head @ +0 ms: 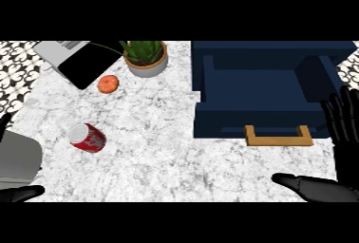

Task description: Pick up the can, place it into the drawer and close the drawer

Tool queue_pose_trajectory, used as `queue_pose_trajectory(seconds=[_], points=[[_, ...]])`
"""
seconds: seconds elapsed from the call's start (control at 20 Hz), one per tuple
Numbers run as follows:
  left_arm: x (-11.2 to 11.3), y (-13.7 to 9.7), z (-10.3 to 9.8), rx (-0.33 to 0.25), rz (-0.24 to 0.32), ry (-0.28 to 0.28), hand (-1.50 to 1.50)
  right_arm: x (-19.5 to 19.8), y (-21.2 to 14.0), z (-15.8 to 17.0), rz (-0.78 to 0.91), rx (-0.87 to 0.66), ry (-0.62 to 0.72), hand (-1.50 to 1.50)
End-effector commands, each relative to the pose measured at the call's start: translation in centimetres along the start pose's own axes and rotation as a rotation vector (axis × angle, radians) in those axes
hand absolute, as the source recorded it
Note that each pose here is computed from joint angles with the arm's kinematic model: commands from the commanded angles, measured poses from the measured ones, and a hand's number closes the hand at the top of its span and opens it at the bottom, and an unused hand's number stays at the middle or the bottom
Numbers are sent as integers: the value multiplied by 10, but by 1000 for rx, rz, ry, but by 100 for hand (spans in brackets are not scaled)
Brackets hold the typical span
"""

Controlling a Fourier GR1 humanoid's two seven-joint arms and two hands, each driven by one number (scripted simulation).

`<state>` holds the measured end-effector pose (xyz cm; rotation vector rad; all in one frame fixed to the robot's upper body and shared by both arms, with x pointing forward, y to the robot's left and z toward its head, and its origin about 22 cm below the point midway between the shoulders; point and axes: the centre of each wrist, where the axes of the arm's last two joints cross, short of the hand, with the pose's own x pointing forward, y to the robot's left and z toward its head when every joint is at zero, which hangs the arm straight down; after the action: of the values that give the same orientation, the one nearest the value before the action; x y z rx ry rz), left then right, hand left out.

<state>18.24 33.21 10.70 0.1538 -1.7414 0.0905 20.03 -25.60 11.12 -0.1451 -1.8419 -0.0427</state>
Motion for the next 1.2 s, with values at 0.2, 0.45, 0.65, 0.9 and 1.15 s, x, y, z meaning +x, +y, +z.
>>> queue_pose_trajectory(seconds=[0.2, 0.45, 0.65, 0.9, 1.15], points=[[15, 24, 4, 20, 28, 54, -150, -7, -3, -4, 9, -35, 43, -150], [-8, 17, -8, 17, 25, 62, -150, -8, -18, -7, 13, -26, 35, -150], [-12, -1, -23, 11, 0, 101, -150, -19, -18, 13, 1, -20, 35, -150], [-38, -5, 16, 30, 17, 142, -150, -1, -20, 11, 0, -43, 24, -150], [-70, -1, -8, 20, -19, 154, -150, -1, -16, 15, 9, -44, -7, -150]])
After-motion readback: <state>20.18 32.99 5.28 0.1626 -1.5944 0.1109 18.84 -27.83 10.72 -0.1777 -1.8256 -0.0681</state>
